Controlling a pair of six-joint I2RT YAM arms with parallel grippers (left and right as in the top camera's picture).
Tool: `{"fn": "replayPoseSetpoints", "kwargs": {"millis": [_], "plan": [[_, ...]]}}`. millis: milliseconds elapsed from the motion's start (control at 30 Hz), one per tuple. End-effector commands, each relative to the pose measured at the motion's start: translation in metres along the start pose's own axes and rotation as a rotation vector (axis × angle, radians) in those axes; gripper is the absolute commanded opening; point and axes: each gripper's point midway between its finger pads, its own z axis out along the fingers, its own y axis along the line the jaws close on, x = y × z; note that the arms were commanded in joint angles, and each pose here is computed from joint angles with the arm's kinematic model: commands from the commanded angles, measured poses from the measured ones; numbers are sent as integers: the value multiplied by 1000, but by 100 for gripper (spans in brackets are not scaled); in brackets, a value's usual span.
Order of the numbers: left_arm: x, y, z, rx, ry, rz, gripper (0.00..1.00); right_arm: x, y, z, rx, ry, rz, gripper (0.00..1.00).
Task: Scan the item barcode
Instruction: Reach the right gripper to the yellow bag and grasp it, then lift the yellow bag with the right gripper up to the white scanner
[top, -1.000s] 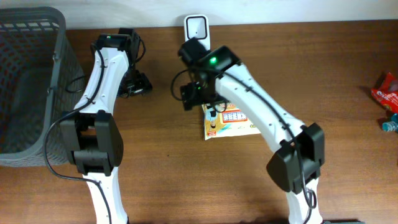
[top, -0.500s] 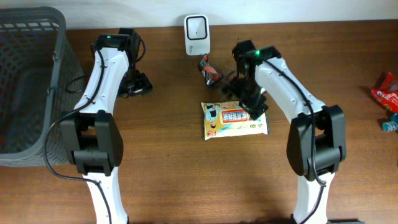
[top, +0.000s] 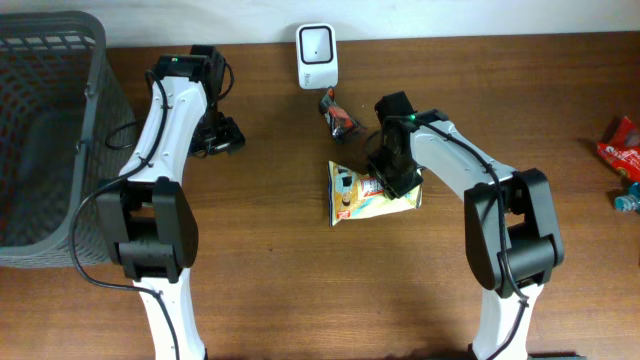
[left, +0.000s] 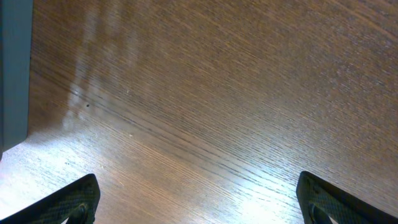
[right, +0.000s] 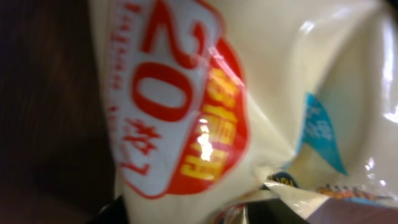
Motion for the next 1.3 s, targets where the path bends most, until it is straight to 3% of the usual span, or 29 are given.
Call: {"fn": "replayPoseSetpoints", "kwargs": {"millis": [0, 100, 133, 167, 267, 300, 333, 367, 533, 567, 633, 667, 767, 833, 967, 1067, 1267], "plan": [[0, 4, -5, -5, -13, -5, 99, 4, 10, -4, -12, 26, -236, 38], [0, 4, -5, -6, -13, -5, 99, 2, 34, -43, -77, -13, -453, 36], [0, 4, -5, -6, -13, -5, 99, 2, 44, -63, -102, -32, -578, 26], [0, 4, -5, -6, -13, -5, 99, 3, 50, -77, -112, -40, -646, 4], [0, 4, -5, -6, -13, -5, 99, 10, 57, -108, -132, -36, -807, 4], [0, 4, -5, -6, -13, -5, 99, 9, 49, -109, -96, -32, -801, 14], [0, 4, -5, -6, -13, -5, 99, 8, 38, -105, -42, -22, -780, 70], [0, 4, -5, -6, -13, -5, 99, 9, 29, -100, -11, -2, -754, 86], [0, 4, -5, -6, -13, -5, 99, 29, 4, -33, 51, 57, -609, 88], [0, 4, -5, -5, -13, -5, 99, 30, 3, -24, 49, 54, -588, 86], [0, 4, -5, -6, -13, -5, 99, 30, -4, -3, 43, 48, -526, 73], [0, 4, -5, -6, -13, -5, 99, 29, -5, 2, 37, 42, -526, 63], [0, 4, -5, -5, -13, -5, 99, 21, -8, 5, 52, 7, -524, 19], [0, 4, -5, -6, -13, -5, 99, 21, -1, -1, 30, 15, -545, 4], [0, 4, -5, -6, -13, -5, 99, 34, 32, -46, -102, 96, -764, 4], [0, 4, -5, -5, -13, -5, 99, 82, 74, -129, -518, 272, -1183, 4], [0, 4, -5, -6, -13, -5, 99, 126, 74, -197, -954, 536, -1215, 4]]}}
